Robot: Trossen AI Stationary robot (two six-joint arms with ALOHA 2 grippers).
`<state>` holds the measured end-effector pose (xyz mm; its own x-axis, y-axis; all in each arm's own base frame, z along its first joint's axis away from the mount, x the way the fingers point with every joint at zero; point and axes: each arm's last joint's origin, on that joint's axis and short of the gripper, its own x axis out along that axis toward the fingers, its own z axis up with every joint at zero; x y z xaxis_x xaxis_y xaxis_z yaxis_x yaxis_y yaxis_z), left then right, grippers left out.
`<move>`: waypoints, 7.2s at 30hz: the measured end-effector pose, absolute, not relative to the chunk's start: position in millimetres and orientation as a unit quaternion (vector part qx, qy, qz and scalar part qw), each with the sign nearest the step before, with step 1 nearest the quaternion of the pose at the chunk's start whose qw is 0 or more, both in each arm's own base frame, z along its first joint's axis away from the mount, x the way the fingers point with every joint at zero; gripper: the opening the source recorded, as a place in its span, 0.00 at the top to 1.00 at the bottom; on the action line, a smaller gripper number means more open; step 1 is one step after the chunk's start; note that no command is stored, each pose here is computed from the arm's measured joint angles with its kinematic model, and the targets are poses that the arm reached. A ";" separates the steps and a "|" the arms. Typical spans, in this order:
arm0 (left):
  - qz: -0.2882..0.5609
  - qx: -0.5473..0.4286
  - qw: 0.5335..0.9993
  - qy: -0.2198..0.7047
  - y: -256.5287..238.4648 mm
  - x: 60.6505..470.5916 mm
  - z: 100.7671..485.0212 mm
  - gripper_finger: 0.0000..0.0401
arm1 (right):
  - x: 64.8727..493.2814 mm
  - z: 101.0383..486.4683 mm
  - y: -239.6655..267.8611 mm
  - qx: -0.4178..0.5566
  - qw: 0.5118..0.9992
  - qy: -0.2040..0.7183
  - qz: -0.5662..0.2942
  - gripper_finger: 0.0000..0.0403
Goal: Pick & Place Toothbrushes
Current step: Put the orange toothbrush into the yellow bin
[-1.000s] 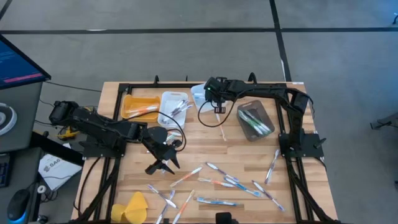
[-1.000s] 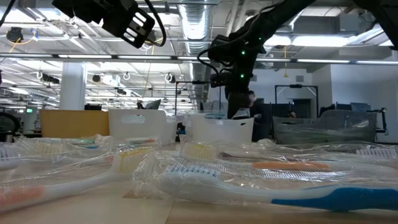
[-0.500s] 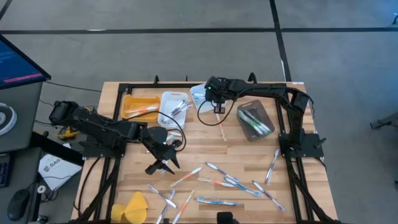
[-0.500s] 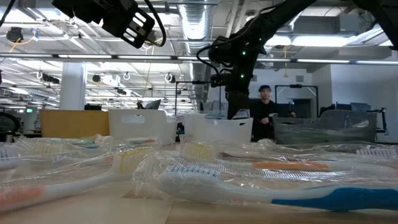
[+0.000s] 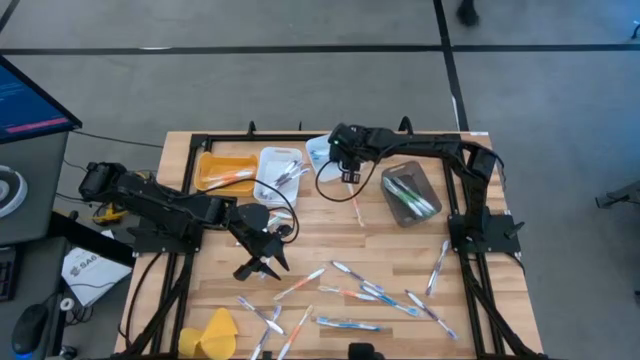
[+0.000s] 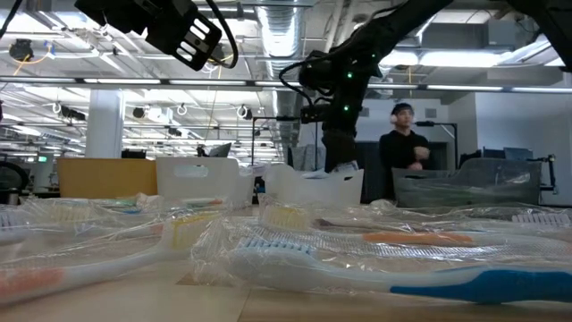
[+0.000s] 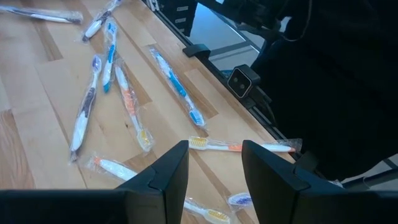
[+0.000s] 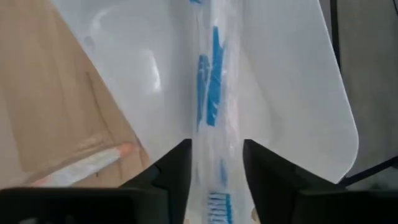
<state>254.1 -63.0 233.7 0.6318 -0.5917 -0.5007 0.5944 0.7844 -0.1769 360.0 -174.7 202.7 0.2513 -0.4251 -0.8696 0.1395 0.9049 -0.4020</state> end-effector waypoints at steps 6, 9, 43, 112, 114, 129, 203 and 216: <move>-0.328 0.002 0.903 0.276 -63.0 254.1 233.7 0.65 | 367.7 212.2 -167.8 -0.139 0.788 0.574 -0.174 0.52; -0.328 0.001 0.903 0.277 -63.0 254.1 233.7 0.65 | 369.0 219.1 -167.5 -0.144 0.784 0.576 -0.180 0.48; -0.316 -0.034 0.902 0.293 -62.6 253.8 233.1 0.65 | 343.8 276.5 -28.0 -0.075 0.638 0.757 -0.118 0.65; -0.288 0.092 0.852 0.427 -4.0 246.7 105.2 0.77 | 357.3 301.3 107.3 -0.152 0.817 0.556 0.002 0.68; -0.287 0.093 0.853 0.426 -3.7 246.7 105.9 0.82 | 357.3 301.3 107.3 -0.152 0.817 0.556 0.003 0.68; -0.275 0.128 0.864 0.402 -4.7 243.9 122.6 0.98 | 356.7 301.1 114.5 -0.148 0.823 0.548 0.007 0.69; 0.197 -0.004 0.922 0.333 130.7 98.9 264.2 0.98 | 242.8 236.3 54.0 -0.138 0.966 0.219 0.014 0.70; 0.232 -0.120 0.903 0.342 145.9 92.2 243.8 0.98 | 242.8 236.3 54.0 -0.121 0.968 0.220 0.010 0.70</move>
<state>92.2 145.9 243.8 0.6581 0.3363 -0.6736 -0.5006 0.8637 -0.0578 242.8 54.0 236.3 0.9034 -0.0344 -0.4274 -0.0720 0.9705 -0.2302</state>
